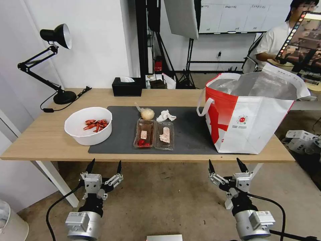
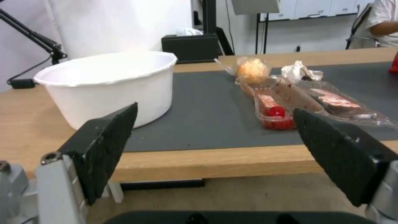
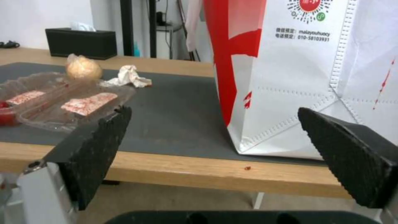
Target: Pick up the trash from the table and place it into the takeout bag.
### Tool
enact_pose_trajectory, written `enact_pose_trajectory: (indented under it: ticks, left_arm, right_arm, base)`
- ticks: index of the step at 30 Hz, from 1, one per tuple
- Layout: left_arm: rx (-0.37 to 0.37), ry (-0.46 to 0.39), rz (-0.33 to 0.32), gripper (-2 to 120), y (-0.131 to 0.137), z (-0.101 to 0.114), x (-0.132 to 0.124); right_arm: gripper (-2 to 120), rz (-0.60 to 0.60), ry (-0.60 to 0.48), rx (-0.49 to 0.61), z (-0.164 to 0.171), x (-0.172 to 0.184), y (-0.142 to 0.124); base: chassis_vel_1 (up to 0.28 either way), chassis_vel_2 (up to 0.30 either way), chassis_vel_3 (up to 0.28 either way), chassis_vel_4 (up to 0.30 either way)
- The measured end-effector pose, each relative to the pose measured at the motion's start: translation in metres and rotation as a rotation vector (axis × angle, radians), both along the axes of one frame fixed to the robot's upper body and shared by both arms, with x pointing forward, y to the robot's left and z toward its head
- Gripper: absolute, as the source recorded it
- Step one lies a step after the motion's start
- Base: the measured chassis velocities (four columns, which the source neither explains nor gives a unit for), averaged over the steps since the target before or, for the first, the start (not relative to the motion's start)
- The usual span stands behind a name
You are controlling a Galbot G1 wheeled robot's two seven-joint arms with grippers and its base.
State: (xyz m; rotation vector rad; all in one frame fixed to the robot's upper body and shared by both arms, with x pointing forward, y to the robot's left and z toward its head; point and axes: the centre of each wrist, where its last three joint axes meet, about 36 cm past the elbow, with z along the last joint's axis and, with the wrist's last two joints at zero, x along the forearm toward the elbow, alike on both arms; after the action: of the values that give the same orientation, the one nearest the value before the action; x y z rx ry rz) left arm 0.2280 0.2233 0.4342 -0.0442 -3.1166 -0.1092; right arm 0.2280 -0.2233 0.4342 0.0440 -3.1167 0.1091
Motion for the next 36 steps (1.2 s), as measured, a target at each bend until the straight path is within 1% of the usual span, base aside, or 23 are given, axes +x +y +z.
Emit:
enact_pose_trajectory:
  ticks: [15,18,19,20,21,22,23,24,25,26,29,33,34,36]
  left_arm:
    - [0.000,0.000,0.000,100,0.000,0.000,0.000]
    - [-0.009,0.003,0.009,100,0.001,0.002,0.000]
    - [-0.018,0.005,0.023,100,0.002,0.006,0.000]
    - [-0.066,0.010,0.090,100,0.008,0.027,-0.002]
    - [-0.100,0.017,0.132,100,0.011,0.041,-0.004]
    - [-0.100,0.017,0.132,100,0.011,0.041,-0.004]
    - [-0.136,0.023,0.176,100,0.015,0.057,-0.006]
    - [-0.155,0.025,0.191,100,0.016,0.065,-0.008]
    - [-0.173,0.017,0.192,100,0.015,0.068,-0.009]
    - [-0.173,0.017,0.192,100,0.015,0.068,-0.009]
    - [-0.182,0.013,0.189,100,0.014,0.069,-0.011]
    - [-0.178,0.032,0.179,100,0.012,0.061,-0.011]
    - [-0.178,0.032,0.179,100,0.012,0.061,-0.011]
    - [-0.177,0.042,0.169,100,0.009,0.055,-0.009]
  right_arm:
    - [100,0.002,0.001,0.000,0.000,0.000,0.000]
    - [100,0.011,0.012,0.004,0.002,0.001,-0.003]
    - [100,0.018,0.019,0.005,0.004,0.002,-0.005]
    - [100,0.041,0.040,0.013,0.013,0.006,-0.011]
    - [100,0.056,0.055,0.016,0.019,0.008,-0.015]
    - [100,0.056,0.055,0.016,0.019,0.008,-0.015]
    - [100,0.080,0.077,0.019,0.027,0.011,-0.019]
    - [100,0.100,0.097,0.021,0.033,0.014,-0.023]
    - [100,0.118,0.115,0.021,0.039,0.015,-0.026]
    - [100,0.118,0.115,0.021,0.039,0.015,-0.026]
    - [100,0.185,0.179,0.016,0.056,0.023,-0.033]
    - [100,0.210,0.214,0.025,0.051,0.027,-0.034]
    - [100,0.210,0.214,0.025,0.051,0.027,-0.034]
    - [100,0.220,0.218,0.038,0.044,0.028,-0.034]
  base:
    - [0.000,0.000,0.000,0.000]
    - [0.000,0.000,0.000,0.000]
    - [0.000,0.000,0.000,0.000]
    - [0.000,0.000,0.000,0.000]
    - [0.000,0.000,0.000,0.000]
    - [0.000,0.000,0.000,0.000]
    - [0.000,0.000,0.000,0.000]
    - [0.000,0.000,0.000,0.000]
    - [0.000,0.000,0.000,0.000]
    - [0.000,0.000,0.000,0.000]
    - [0.000,0.000,0.000,0.000]
    - [0.000,0.000,0.000,0.000]
    - [0.000,0.000,0.000,0.000]
    - [0.000,0.000,0.000,0.000]
